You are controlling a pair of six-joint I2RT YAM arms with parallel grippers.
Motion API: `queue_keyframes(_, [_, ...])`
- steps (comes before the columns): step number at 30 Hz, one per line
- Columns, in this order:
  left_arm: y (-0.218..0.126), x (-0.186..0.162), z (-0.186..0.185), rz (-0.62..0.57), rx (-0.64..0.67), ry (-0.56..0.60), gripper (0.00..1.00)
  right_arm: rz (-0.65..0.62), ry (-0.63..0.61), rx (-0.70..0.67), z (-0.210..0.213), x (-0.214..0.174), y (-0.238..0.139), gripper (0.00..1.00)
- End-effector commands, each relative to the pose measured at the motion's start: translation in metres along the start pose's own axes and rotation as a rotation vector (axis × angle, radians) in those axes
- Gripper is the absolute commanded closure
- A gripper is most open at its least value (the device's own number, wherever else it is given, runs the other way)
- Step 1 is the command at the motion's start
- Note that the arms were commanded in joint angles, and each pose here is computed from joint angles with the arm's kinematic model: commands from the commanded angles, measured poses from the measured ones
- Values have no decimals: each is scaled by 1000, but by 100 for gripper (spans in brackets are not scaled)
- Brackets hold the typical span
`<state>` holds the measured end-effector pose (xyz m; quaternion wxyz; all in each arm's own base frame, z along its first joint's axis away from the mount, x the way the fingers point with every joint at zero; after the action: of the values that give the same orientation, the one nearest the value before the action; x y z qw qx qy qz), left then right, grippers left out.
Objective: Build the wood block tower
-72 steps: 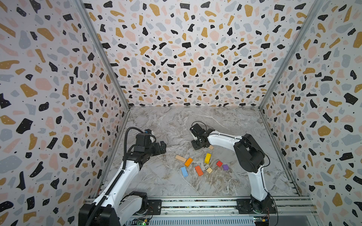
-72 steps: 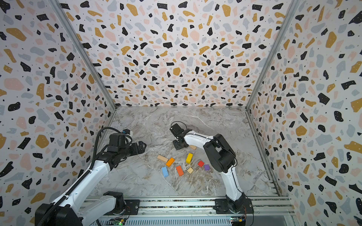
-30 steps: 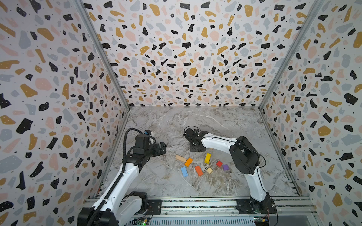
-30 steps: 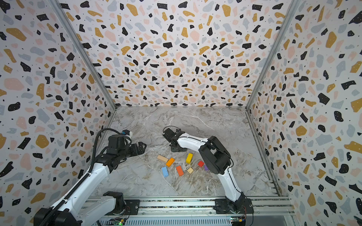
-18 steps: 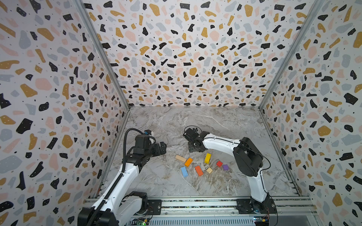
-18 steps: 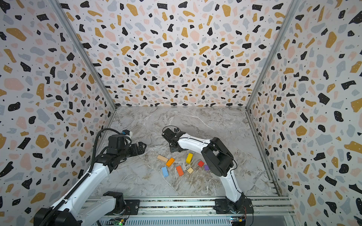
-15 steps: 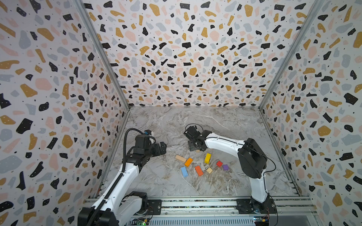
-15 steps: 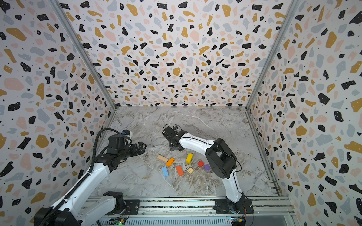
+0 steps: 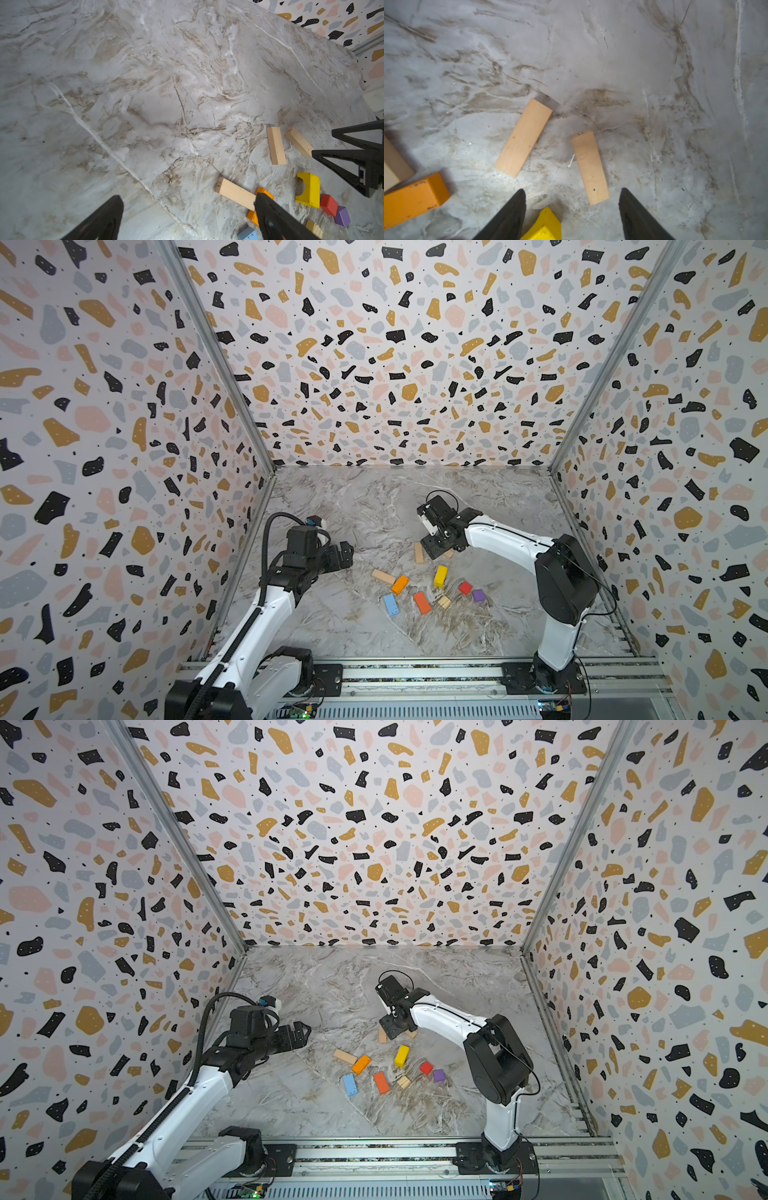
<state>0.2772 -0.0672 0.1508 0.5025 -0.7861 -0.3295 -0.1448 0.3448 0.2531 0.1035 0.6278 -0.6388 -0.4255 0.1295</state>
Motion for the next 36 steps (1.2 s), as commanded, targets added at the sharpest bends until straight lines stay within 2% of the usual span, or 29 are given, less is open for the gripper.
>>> queue_keyframes(1, [2, -3, -3, 6, -23, 16, 0, 1, -56, 43, -9, -5, -4, 33])
queue_keyframes(8, [2, -4, -3, 8, -25, 20, 0, 61, -54, -9, -27, -16, 19, 37])
queue_keyframes(15, [2, -5, -4, 7, -22, 24, 0, 72, -46, 38, -18, -20, 36, 44])
queue_keyframes(36, [4, -7, -6, 23, -33, 22, 0, 104, -8, 96, -7, -29, 49, 66])
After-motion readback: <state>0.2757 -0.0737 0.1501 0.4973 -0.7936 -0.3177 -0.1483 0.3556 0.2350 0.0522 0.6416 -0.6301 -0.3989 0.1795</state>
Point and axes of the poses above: each gripper's point midway between its finger pads, its own y axis out along the fingers, its own z axis along the line the jaws close on, x = y × z, the point moved 2 cm from there along -y, back along the fingers, and after that the axes turned 10 degrees about -y, right-handed, at the moved point
